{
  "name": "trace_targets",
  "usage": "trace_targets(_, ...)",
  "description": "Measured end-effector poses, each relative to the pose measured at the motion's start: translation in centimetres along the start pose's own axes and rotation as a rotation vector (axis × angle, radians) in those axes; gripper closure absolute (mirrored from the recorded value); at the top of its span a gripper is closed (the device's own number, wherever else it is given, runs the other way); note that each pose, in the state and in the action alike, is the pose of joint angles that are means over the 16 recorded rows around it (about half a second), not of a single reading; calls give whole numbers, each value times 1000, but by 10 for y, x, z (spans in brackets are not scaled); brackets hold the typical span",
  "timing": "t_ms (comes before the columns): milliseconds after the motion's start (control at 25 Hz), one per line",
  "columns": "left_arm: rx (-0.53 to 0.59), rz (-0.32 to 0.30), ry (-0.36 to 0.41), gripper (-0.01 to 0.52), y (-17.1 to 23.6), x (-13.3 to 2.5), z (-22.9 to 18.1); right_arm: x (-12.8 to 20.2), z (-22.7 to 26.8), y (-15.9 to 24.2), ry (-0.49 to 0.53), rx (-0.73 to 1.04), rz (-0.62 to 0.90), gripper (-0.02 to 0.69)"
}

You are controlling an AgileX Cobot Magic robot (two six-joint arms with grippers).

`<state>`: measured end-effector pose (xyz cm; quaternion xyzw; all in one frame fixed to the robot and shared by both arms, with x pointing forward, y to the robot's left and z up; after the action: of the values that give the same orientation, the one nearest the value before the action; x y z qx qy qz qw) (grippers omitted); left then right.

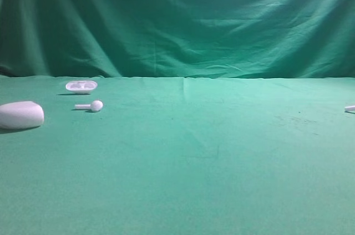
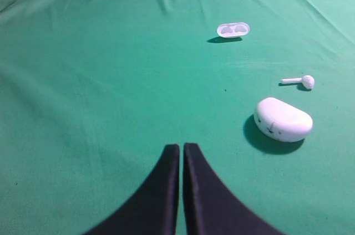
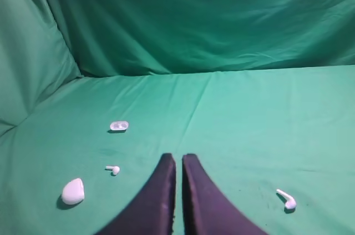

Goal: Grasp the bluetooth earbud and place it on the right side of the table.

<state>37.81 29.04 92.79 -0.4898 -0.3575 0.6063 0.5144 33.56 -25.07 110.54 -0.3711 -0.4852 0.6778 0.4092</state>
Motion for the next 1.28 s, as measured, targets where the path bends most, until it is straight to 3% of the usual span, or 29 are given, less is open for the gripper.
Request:
trace_targets(320, 0, 0, 0, 514, 0, 0, 0, -16, -16, 24, 97, 16, 89, 665)
trace_targets(600, 0, 0, 0, 514, 0, 0, 0, -29, -39, 72, 197, 22, 149, 665)
trace_targets(960, 0, 0, 0, 514, 0, 0, 0, -35, -62, 144, 287, 46, 94, 665)
trace_targets(1280, 0, 0, 0, 514, 0, 0, 0, -35, -69, 176, 310, 96, 45, 665)
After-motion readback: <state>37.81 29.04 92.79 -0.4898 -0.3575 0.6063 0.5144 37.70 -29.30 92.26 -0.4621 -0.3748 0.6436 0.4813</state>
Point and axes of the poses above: a point on each arm's last joint axis where the gripper is mounted, z pointing back along that axis away from the gripper, x along the wrist's bending axis when the last joint is at zero, y = z × x, the point moved 9 cm from there along -z, pointing out along that axis toward the gripper, and after that the axes turned 14 degrees about z, right-handed, at the moved point
